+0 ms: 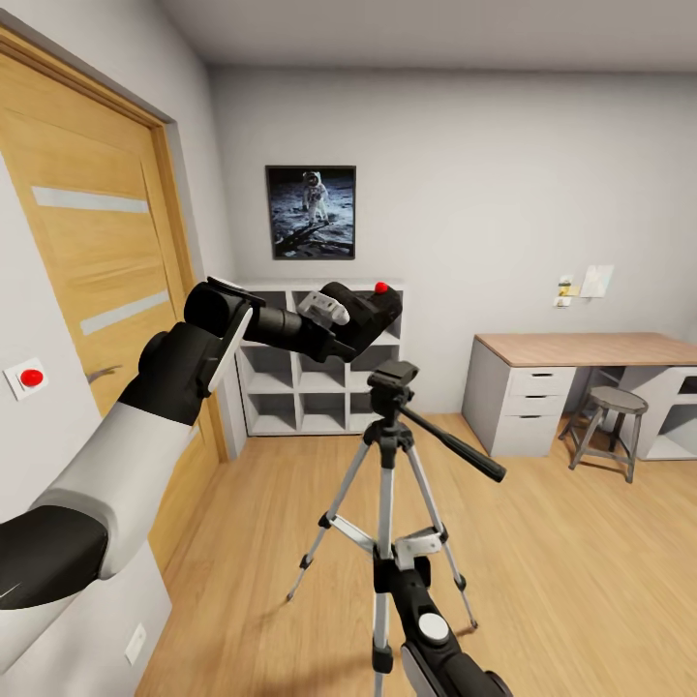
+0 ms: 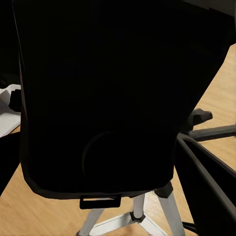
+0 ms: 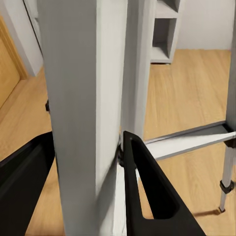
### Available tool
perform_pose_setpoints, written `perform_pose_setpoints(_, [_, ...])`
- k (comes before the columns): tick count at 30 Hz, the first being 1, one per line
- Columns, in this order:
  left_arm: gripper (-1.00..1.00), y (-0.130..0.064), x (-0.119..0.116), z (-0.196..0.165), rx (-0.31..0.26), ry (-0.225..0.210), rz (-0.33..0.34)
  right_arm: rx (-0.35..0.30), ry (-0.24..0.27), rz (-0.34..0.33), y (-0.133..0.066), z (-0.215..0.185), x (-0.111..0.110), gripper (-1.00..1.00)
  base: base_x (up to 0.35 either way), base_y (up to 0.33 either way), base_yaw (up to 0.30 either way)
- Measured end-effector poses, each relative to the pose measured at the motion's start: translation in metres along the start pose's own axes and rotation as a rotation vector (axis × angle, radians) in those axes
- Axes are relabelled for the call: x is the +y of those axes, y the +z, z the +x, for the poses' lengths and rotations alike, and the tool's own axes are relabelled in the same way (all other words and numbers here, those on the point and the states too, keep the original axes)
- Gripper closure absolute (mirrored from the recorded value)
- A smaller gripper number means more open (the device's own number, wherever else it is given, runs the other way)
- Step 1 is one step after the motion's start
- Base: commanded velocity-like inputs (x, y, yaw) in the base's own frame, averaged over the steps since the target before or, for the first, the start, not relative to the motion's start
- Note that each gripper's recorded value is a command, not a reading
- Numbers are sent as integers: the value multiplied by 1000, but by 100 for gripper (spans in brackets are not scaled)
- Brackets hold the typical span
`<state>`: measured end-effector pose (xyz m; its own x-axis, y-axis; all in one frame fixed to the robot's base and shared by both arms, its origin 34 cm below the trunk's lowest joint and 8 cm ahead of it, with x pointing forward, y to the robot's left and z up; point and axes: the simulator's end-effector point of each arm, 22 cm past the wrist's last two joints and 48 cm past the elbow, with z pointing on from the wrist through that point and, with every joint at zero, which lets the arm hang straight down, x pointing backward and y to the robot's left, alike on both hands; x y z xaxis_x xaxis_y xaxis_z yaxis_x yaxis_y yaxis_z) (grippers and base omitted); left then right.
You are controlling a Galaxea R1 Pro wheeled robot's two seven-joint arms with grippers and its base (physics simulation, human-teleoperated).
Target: Attach the digital camera to the camera tripod in the bedroom.
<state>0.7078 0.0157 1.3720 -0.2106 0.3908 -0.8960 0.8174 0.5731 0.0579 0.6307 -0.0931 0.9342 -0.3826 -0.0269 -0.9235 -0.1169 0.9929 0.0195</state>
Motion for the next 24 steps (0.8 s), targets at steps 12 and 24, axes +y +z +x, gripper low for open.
perform_pose_setpoints(12, [100,0,0,0,1,0,0,-48,7,-7,0,-12,1,100,0,0,0])
perform_pose_setpoints(24, [100,-1,2,1,2,0,-3,-51,-2,-116,-1,-12,16,100,0,0,0])
